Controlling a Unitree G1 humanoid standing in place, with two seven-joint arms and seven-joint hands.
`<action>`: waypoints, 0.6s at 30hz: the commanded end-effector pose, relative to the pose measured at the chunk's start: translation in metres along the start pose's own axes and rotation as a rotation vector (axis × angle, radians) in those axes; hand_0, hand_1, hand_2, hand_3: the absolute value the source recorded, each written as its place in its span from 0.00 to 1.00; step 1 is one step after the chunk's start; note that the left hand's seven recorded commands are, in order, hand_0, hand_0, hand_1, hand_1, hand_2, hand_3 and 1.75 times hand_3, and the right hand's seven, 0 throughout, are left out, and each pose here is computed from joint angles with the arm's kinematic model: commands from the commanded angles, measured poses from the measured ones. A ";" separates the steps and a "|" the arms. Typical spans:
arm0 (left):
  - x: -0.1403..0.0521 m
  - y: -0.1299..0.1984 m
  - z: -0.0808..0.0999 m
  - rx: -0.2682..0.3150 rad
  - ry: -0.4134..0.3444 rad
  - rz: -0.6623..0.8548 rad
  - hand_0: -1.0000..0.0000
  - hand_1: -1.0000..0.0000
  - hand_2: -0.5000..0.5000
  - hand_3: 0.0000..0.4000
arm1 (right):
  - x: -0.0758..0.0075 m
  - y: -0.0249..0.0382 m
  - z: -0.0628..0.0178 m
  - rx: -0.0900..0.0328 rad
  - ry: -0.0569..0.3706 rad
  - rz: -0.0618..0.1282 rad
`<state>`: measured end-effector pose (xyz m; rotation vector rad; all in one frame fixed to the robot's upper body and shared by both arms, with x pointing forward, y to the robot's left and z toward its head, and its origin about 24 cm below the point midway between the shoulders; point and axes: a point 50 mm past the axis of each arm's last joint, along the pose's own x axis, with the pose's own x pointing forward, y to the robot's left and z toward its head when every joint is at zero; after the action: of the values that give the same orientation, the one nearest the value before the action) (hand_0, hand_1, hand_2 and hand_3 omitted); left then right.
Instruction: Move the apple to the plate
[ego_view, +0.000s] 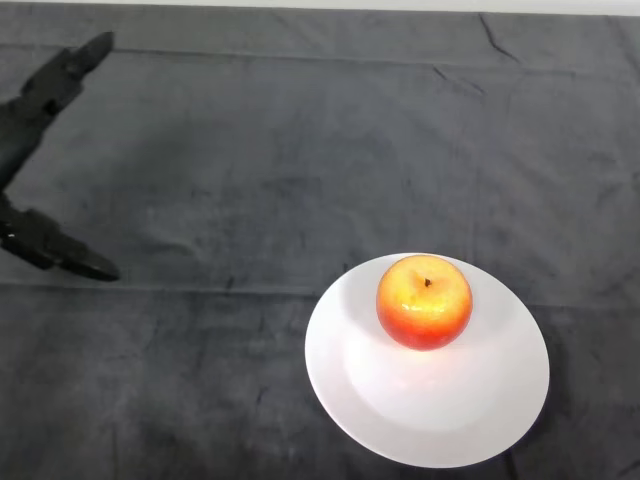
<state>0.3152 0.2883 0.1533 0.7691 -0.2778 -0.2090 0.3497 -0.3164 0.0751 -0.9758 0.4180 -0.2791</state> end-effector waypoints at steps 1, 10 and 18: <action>-0.018 0.018 -0.013 0.019 0.055 0.042 1.00 1.00 0.50 0.00 | -0.0038 0.0063 -0.0183 -0.003 0.052 0.024; -0.038 0.039 -0.026 0.017 0.102 0.118 1.00 1.00 0.50 0.00 | -0.0037 0.0063 -0.0183 -0.004 0.052 0.025; -0.055 0.056 -0.037 0.012 0.143 0.185 1.00 1.00 0.50 0.00 | -0.0035 0.0062 -0.0182 -0.004 0.053 0.025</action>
<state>0.2932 0.3464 0.1456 0.7033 -0.2223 -0.0150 0.3496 -0.3163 0.0749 -0.9767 0.4188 -0.2782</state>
